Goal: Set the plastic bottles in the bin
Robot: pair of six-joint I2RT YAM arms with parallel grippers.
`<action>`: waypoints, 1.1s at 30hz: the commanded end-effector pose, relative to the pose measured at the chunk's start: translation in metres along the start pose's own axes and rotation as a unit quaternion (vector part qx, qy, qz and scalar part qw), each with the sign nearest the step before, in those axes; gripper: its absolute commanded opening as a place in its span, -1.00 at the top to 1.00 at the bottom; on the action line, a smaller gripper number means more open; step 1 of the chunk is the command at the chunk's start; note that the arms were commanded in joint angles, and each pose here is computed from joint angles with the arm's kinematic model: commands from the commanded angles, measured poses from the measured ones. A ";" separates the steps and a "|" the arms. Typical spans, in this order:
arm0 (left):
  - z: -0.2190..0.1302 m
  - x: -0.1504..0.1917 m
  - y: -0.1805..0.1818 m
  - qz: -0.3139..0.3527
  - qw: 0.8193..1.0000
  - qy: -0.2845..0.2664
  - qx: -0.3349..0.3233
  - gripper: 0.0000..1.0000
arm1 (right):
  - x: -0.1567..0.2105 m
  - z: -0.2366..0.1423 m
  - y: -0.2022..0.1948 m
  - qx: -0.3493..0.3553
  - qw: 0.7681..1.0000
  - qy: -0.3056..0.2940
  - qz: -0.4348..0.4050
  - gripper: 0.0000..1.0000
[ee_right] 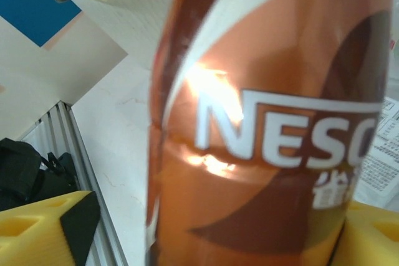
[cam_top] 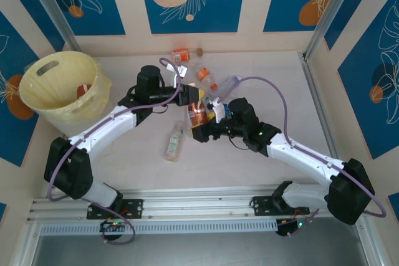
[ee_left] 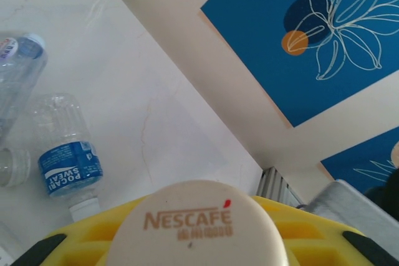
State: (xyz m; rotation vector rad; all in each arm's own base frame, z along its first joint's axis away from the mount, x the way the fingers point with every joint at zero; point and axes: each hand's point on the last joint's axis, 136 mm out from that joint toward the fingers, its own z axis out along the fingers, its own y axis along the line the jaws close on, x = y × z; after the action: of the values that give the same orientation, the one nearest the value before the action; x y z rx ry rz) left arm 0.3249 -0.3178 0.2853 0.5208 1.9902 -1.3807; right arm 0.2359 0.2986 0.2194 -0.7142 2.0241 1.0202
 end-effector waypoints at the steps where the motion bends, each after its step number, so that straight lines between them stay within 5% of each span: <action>1: -0.002 -0.011 0.004 0.008 1.000 -0.016 -0.024 1.00 | -0.021 -0.018 0.004 0.011 0.999 -0.030 -0.026 -0.94; 13: -0.030 -0.031 0.012 0.045 0.992 -0.053 -0.103 1.00 | -0.042 -0.082 -0.044 0.172 0.973 -0.151 -0.010 -0.99; 19: -0.058 -0.048 0.013 0.107 0.975 -0.070 -0.183 1.00 | -0.028 -0.092 -0.076 0.244 0.955 -0.159 0.049 -0.99; 27: -0.136 -0.105 0.001 0.210 0.898 -0.145 -0.358 1.00 | -0.028 -0.090 -0.083 0.251 0.951 -0.173 0.058 -0.99; 33: -0.212 -0.162 -0.047 0.300 0.802 -0.271 -0.441 1.00 | -0.034 -0.091 -0.092 0.269 0.942 -0.192 0.063 -0.99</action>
State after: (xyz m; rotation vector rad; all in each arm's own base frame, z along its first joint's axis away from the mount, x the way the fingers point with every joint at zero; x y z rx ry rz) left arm 0.3539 -0.1739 0.4213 0.3190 1.7130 -0.3186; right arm 0.2801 0.1861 0.2399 -0.1562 1.9240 0.5892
